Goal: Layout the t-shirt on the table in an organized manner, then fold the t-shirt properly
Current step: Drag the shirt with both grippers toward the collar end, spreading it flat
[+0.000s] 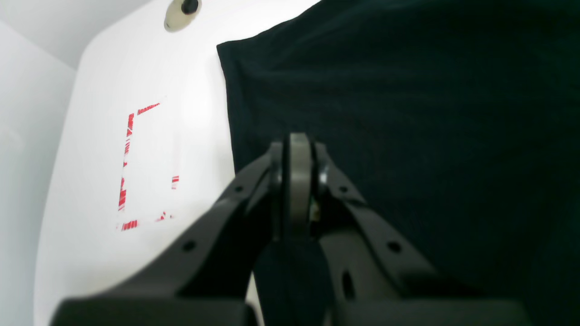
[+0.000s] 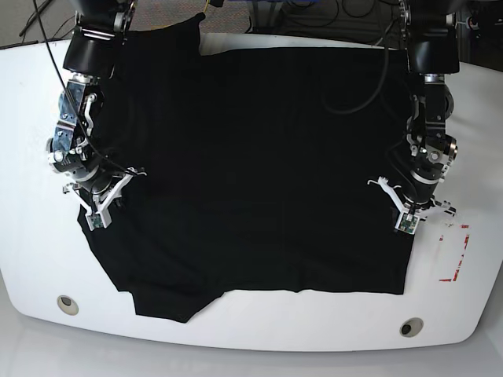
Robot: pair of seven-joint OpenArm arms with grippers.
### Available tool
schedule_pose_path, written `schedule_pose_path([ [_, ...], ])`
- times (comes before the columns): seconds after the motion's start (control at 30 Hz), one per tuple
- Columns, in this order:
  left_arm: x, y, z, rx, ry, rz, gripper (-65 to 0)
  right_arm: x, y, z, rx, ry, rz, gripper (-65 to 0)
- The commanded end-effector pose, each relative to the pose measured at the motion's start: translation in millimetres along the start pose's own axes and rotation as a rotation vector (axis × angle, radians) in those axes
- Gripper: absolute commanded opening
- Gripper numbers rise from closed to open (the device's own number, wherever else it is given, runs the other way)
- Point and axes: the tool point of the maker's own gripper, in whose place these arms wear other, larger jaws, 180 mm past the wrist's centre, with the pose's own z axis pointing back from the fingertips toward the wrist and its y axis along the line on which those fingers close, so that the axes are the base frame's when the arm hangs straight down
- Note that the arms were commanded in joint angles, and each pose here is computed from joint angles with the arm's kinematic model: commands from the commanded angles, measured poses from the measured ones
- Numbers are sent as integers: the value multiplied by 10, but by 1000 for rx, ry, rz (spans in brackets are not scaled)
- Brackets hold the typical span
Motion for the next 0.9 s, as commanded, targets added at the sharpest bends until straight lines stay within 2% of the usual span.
schedule_pose_path([
  [0.0,246,97,69,28,-73,-19,-650,144,-16,171,-30,-39,32,-532],
  [0.1,227,34,163,21,-66,-29,-650,92,56,279,-39,-45,30,-464],
  [0.3,165,-145,328,1,-41,-23,-650,-91,116,476,-60,-47,23,-404],
  [0.4,129,-203,388,-8,-37,-24,-650,-184,125,531,-68,-41,5,-392],
  [0.6,40,-252,485,-15,-23,-25,-650,-418,81,699,-115,-41,-98,-379],
  [0.87,-61,-66,538,52,-4,37,-650,-623,-1,927,-183,-48,-188,-378],
])
